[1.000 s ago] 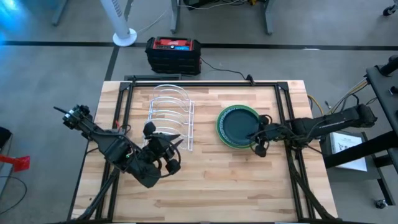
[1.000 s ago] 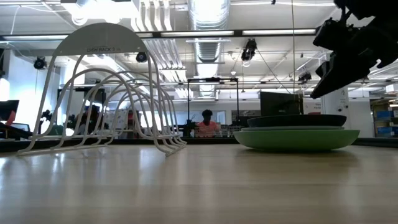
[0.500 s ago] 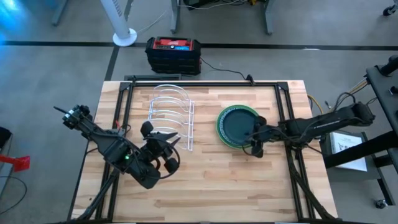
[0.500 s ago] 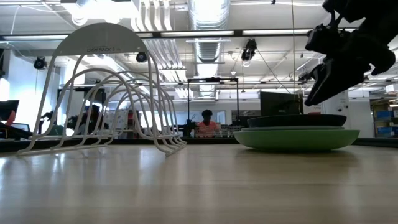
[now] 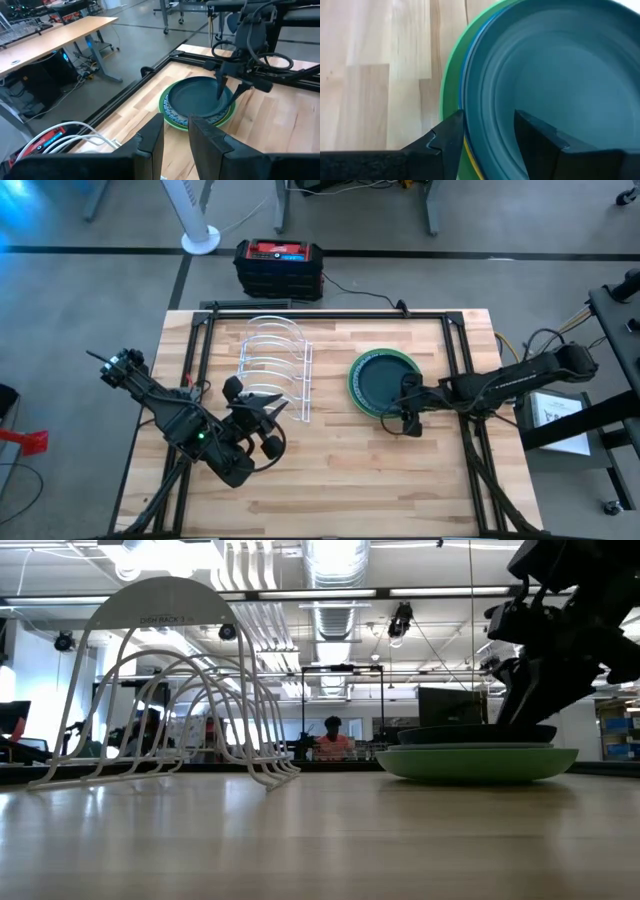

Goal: Sort dishes
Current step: Put the dark blue plate in the dish rack

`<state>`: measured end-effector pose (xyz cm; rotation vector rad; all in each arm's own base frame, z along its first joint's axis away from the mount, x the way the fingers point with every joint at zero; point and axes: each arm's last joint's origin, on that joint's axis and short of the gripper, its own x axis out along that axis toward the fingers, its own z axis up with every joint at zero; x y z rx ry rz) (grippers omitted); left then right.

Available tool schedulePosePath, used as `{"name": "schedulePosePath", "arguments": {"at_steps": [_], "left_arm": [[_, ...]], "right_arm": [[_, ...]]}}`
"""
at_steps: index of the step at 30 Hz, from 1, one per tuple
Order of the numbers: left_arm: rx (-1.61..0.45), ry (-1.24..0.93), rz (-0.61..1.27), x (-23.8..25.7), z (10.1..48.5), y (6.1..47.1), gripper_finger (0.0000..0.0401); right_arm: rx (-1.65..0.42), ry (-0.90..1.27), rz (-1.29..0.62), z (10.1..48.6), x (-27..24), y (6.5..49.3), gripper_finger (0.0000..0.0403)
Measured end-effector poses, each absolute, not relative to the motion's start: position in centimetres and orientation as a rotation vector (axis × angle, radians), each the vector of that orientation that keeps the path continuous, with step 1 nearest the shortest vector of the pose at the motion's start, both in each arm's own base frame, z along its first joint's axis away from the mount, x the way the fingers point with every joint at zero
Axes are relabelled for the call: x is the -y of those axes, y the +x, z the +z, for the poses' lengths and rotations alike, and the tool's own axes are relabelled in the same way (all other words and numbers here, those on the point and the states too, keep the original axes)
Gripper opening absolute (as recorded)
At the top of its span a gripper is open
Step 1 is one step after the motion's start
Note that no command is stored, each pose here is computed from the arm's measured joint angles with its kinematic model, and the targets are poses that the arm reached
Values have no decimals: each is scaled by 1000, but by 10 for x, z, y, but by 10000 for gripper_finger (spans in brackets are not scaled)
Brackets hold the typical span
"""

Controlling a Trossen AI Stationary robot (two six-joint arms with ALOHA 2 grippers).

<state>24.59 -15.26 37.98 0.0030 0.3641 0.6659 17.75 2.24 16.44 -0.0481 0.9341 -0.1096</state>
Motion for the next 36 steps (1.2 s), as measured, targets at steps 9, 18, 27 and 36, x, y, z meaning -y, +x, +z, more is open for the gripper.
{"name": "schedulePosePath", "arguments": {"at_steps": [9,18,27,36], "left_arm": [[-363,3,666,152,380,246,77],[-363,2,666,152,380,246,77],[-363,3,666,152,380,246,77],[-362,6,667,152,380,246,77]], "right_arm": [[-963,-78,-98,160,-23,180,131],[-968,-104,-84,160,-23,180,58],[-950,-143,-63,166,-23,183,8],[-889,-130,-42,193,-24,187,2]]}}
